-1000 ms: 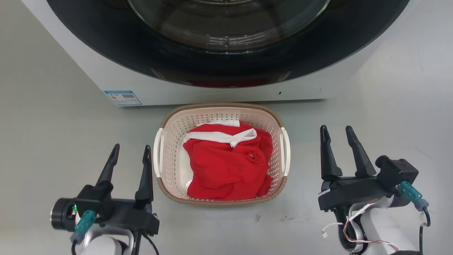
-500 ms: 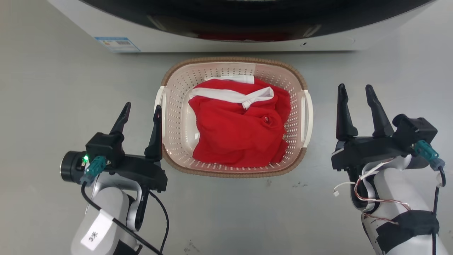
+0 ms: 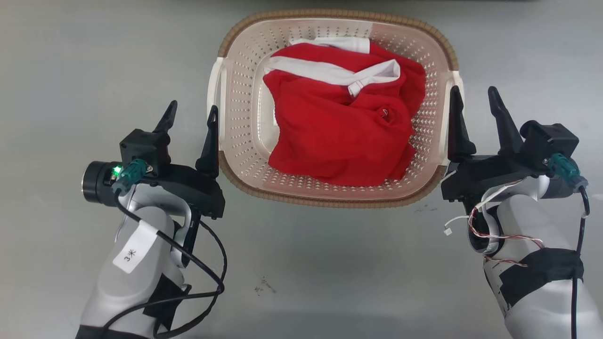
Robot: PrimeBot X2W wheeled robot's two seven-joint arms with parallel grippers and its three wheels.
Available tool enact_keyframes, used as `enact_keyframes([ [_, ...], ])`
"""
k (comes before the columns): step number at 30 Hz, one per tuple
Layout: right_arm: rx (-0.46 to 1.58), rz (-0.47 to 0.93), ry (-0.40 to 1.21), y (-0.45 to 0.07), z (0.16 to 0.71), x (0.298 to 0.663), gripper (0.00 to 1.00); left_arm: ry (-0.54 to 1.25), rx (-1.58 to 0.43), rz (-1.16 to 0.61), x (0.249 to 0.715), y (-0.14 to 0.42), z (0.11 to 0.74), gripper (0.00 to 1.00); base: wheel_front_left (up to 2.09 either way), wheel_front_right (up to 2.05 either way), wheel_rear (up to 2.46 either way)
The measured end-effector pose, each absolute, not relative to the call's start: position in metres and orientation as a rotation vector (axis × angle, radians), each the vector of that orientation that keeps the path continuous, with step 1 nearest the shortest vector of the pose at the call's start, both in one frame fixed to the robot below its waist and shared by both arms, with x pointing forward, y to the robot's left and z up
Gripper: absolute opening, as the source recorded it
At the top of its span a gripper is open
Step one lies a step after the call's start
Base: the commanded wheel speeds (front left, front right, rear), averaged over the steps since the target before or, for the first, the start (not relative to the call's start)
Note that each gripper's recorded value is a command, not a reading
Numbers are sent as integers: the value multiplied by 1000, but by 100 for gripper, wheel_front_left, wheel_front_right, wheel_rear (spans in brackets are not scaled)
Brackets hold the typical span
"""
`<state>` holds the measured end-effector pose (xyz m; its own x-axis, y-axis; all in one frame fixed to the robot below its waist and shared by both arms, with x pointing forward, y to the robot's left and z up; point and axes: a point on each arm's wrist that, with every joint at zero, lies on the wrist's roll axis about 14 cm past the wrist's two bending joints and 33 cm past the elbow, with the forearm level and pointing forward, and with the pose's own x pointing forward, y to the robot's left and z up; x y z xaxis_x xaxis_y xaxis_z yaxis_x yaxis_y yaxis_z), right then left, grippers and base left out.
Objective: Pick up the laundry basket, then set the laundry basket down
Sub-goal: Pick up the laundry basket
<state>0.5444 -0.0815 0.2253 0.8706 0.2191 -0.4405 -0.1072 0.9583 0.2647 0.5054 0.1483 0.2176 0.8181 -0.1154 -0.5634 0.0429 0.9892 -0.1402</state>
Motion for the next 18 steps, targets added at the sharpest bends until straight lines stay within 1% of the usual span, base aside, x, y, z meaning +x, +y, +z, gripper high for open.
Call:
enact_keyframes([
  [8,241,177,585,-73,184,530,100,700,-111,-104,494,147,185,100,0,0,0],
  [18,238,193,640,-65,161,524,100,761,-104,-132,492,143,161,100,0,0,0],
])
